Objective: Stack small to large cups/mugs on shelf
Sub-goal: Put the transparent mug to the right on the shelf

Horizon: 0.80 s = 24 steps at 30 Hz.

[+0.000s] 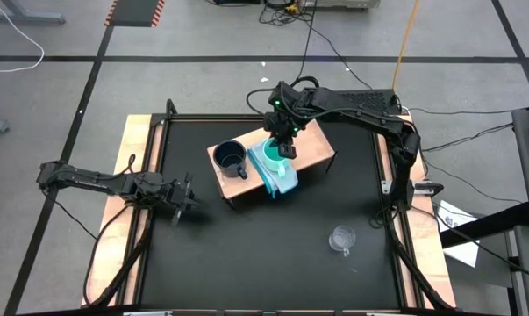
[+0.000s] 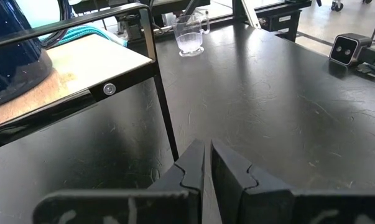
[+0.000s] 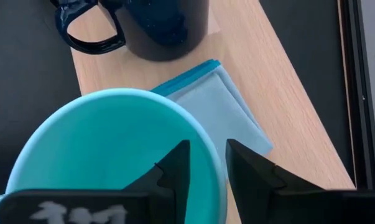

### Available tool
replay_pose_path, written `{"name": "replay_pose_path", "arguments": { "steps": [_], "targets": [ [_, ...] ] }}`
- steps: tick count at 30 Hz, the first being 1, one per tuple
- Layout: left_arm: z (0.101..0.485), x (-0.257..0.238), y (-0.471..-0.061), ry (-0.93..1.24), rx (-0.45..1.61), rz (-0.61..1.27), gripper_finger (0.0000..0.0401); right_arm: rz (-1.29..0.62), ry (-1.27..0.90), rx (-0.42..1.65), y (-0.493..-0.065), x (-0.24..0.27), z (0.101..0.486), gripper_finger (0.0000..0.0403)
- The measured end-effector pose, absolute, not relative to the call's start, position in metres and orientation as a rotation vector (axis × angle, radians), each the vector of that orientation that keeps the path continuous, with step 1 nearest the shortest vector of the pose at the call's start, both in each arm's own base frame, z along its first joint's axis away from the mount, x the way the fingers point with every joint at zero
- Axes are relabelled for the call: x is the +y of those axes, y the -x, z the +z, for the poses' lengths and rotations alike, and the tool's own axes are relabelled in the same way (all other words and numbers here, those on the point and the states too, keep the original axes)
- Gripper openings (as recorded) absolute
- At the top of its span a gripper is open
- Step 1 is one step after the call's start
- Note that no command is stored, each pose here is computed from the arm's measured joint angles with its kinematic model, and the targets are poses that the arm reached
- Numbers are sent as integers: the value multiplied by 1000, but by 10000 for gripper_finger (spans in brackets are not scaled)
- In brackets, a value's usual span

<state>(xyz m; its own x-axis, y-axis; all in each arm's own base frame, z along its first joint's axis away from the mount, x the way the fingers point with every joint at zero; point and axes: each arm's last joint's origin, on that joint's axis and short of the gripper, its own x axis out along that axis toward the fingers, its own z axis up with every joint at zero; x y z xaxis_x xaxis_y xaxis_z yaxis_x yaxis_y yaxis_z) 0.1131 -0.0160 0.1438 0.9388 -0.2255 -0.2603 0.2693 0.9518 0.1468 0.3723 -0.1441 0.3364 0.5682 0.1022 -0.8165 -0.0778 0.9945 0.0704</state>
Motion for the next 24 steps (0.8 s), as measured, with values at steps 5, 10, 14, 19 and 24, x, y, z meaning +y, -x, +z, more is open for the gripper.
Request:
{"name": "replay_pose_path", "arguments": {
  "steps": [5, 10, 14, 19, 24],
  "targets": [
    [144, -16, -113, -182, 244, -254, 31, 102, -10, 928, -367, -142, 347, 96],
    [144, -16, -113, -183, 244, -254, 31, 95, 6, 886, -360, -139, 361, 96],
    [144, -16, -113, -182, 244, -254, 31, 91, 4, 877, -356, -137, 365, 96],
    [144, -16, -113, -182, 244, -254, 31, 94, 8, 867, -354, -133, 370, 96],
    [144, -16, -113, -183, 243, -254, 31, 90, 18, 842, -347, -130, 380, 96]
  ]
}}
